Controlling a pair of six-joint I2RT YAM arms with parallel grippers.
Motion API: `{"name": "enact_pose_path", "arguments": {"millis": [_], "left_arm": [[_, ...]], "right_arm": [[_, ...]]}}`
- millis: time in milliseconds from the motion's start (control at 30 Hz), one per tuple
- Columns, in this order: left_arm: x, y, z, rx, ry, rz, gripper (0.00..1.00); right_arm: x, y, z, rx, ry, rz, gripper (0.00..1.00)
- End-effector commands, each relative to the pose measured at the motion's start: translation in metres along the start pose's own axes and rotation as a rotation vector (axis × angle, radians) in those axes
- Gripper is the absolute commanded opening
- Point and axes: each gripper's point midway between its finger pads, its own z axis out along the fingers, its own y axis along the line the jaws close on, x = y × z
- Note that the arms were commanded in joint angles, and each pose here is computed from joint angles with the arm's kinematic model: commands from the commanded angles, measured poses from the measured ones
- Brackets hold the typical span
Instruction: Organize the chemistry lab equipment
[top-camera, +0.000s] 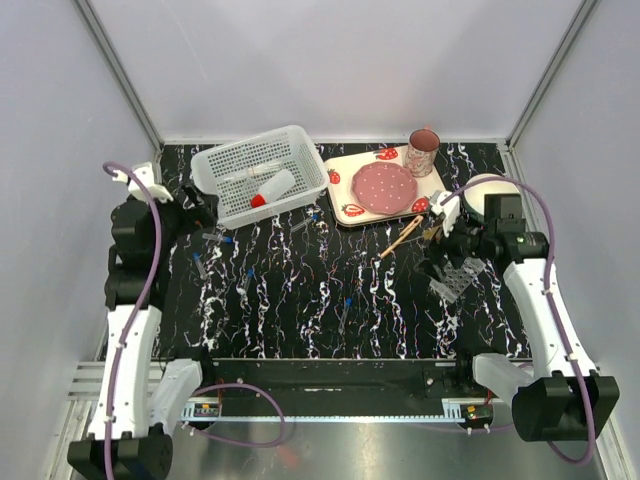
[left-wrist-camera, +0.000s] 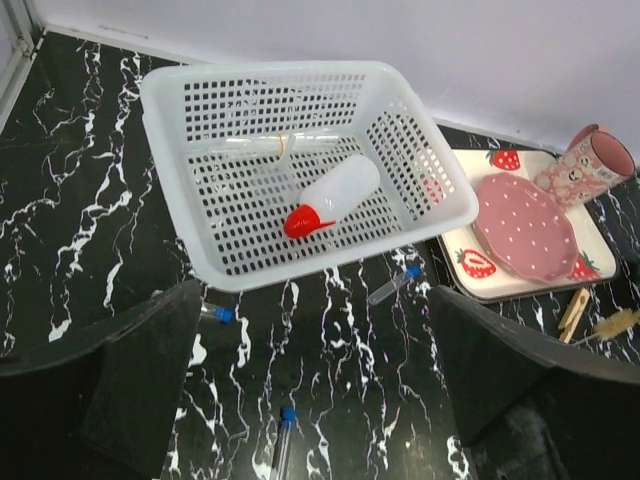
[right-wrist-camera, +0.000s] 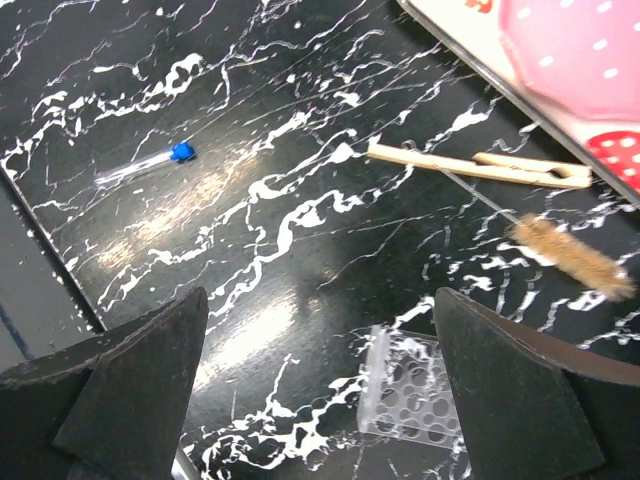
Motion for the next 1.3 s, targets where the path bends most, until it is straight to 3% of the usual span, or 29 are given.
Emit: {"name": "enact_pose_path", "arguments": {"millis": [0,233,533,1033,1267], "left_arm": [[0.003,-0.008,-0.021,0.061,-0.066,0.028,0.99],[0.042,-0.008,-0.041,0.101,-0.008,0.068,0.99],[0.077,-0.006,-0.039,0.144,0.043,0.055,0.99],[0.083,-0.007,-0.047,0.144,0.028,0.079,0.99],[0.087,-0.009,-0.045,0.155,0.046,0.075,0.99]], "right_arm": [[-0.029,-0.018,-0.022,0.099,-0.001,-0.018,1.00],[-0.051,-0.024,-0.027,0.108,-0.032,0.061,1.00],[-0.058,-0.037,-0.020,0.108,-0.008,0.172,1.00],[-0.057,-0.044,-0.009,0.076,0.010,0.222,1.00],[-0.054,-0.042,-0.006,0.051,0.009,0.171,1.00]]}}
